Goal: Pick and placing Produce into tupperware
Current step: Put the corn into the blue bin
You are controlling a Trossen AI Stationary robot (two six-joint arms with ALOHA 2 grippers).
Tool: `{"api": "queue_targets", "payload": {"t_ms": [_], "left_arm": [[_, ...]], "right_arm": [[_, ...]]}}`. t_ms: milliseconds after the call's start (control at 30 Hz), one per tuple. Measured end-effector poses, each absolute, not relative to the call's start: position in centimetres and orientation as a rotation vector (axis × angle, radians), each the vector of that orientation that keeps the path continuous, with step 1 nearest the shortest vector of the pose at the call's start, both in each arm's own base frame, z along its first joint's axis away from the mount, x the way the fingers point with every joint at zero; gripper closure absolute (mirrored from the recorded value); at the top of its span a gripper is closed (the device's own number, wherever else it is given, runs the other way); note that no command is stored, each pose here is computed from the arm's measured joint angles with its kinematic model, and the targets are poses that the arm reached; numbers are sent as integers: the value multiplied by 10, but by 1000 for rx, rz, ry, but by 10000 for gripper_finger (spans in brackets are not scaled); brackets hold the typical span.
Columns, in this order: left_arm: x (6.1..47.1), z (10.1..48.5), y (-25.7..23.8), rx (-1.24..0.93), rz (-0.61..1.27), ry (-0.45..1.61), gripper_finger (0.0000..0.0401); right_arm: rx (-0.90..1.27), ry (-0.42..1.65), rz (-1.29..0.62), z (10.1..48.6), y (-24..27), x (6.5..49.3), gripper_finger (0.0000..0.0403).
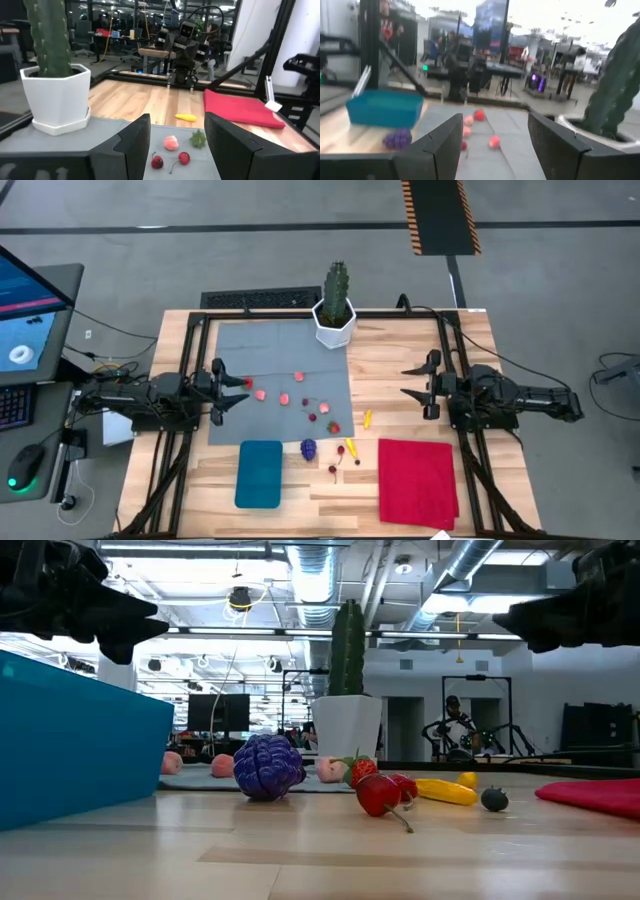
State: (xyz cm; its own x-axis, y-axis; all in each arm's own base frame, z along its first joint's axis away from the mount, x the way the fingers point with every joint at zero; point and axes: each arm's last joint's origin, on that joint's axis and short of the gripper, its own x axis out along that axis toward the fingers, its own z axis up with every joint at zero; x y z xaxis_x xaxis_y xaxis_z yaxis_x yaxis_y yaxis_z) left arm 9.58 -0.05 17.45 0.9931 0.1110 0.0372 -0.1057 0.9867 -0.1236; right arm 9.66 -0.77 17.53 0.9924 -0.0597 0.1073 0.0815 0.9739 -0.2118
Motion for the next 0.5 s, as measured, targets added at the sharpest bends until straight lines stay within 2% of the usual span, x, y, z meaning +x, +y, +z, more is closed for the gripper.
{"api": "queue_targets", "payload": {"t_ms": [167, 500], "left_arm": [[96, 174, 0, -149, 113, -45, 223], [96, 174, 0, -138, 114, -34, 223]], "right_arm": [[-219, -167, -78, 182, -8, 96, 154], [-219, -161, -77, 181, -8, 96, 154]]}}
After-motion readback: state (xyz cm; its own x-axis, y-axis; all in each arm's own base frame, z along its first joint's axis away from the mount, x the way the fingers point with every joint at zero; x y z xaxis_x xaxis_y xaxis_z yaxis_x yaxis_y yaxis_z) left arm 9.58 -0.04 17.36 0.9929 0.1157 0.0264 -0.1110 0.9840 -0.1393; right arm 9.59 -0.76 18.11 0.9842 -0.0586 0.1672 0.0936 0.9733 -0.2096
